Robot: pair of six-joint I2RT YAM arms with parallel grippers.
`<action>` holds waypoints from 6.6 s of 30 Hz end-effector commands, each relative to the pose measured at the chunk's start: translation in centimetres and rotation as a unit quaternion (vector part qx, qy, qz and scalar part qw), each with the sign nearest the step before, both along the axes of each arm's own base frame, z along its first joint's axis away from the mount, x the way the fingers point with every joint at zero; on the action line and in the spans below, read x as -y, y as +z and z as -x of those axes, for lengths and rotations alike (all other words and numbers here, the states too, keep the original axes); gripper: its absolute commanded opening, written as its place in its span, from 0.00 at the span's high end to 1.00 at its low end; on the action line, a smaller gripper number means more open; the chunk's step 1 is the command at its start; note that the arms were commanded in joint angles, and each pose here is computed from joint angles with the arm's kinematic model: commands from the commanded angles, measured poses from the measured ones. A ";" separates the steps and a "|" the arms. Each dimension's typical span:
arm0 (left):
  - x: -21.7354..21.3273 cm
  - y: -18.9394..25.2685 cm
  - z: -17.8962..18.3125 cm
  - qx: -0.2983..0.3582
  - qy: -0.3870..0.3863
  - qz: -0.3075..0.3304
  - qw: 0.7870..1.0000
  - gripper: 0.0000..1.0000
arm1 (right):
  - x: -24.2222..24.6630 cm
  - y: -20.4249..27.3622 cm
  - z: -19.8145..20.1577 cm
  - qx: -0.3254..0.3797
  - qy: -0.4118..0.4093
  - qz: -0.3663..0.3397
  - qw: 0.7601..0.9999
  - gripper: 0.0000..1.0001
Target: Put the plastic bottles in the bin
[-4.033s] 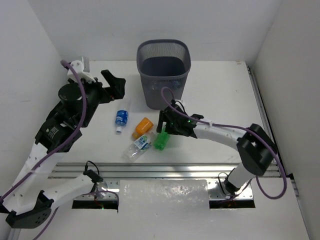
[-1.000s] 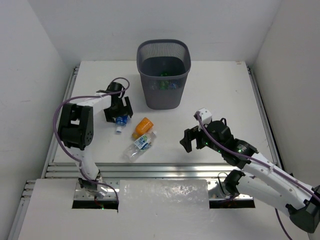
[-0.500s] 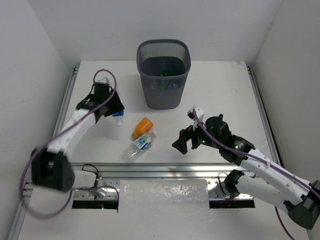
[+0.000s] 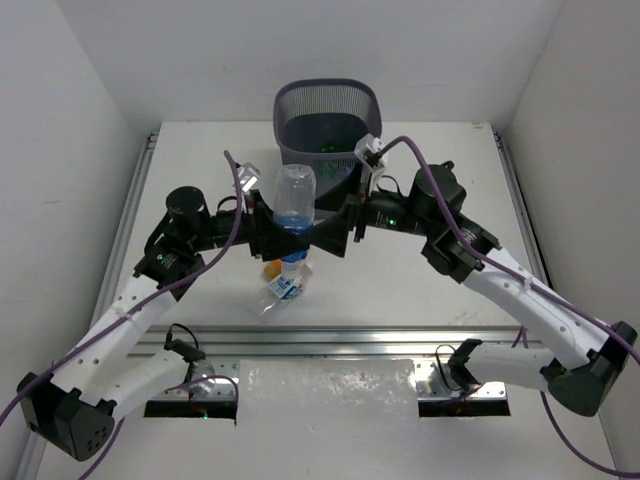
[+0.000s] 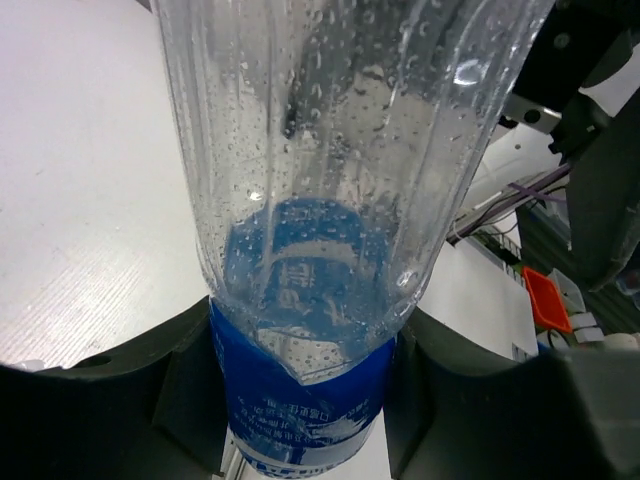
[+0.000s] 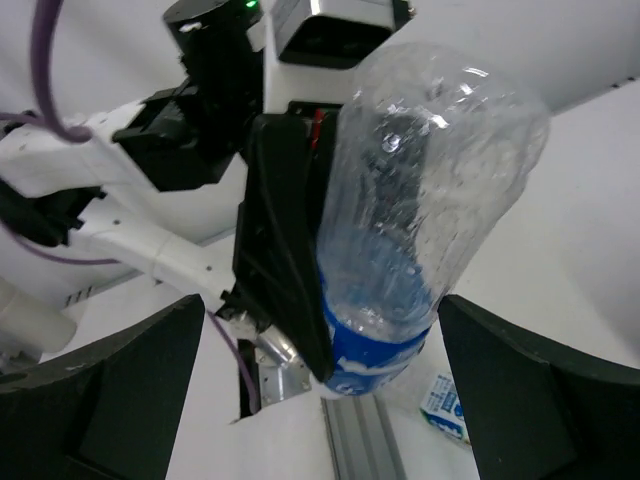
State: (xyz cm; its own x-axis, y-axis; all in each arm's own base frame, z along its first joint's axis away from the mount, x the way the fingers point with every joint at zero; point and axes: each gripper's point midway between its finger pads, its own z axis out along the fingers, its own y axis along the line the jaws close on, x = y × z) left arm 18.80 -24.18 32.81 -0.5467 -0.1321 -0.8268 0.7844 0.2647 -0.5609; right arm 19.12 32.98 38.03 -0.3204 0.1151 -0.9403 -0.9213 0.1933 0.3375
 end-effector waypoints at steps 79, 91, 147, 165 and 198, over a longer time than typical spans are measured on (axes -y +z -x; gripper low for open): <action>-11.5 -18.5 -15.3 -0.205 0.390 -0.378 0.814 1.00 | 8.6 -2.4 -8.0 0.035 -0.153 0.030 0.987 0.01; 0.7 0.2 -0.5 0.017 -0.016 0.011 1.000 1.00 | 1.8 -0.2 -5.1 -0.066 0.003 -0.081 0.995 0.01; -6.3 -24.5 -3.9 -0.217 0.203 -0.510 0.807 0.03 | 10.8 3.5 -22.6 0.030 -0.349 0.091 0.932 0.01; 0.0 -18.4 -3.4 -0.133 0.149 -0.400 0.895 1.00 | 12.4 -10.1 -7.9 -0.111 -0.259 0.045 0.958 0.01; -0.1 1.4 -5.6 0.009 0.270 -0.126 0.955 0.00 | 10.1 0.4 -5.9 0.063 -0.152 -0.038 0.986 1.00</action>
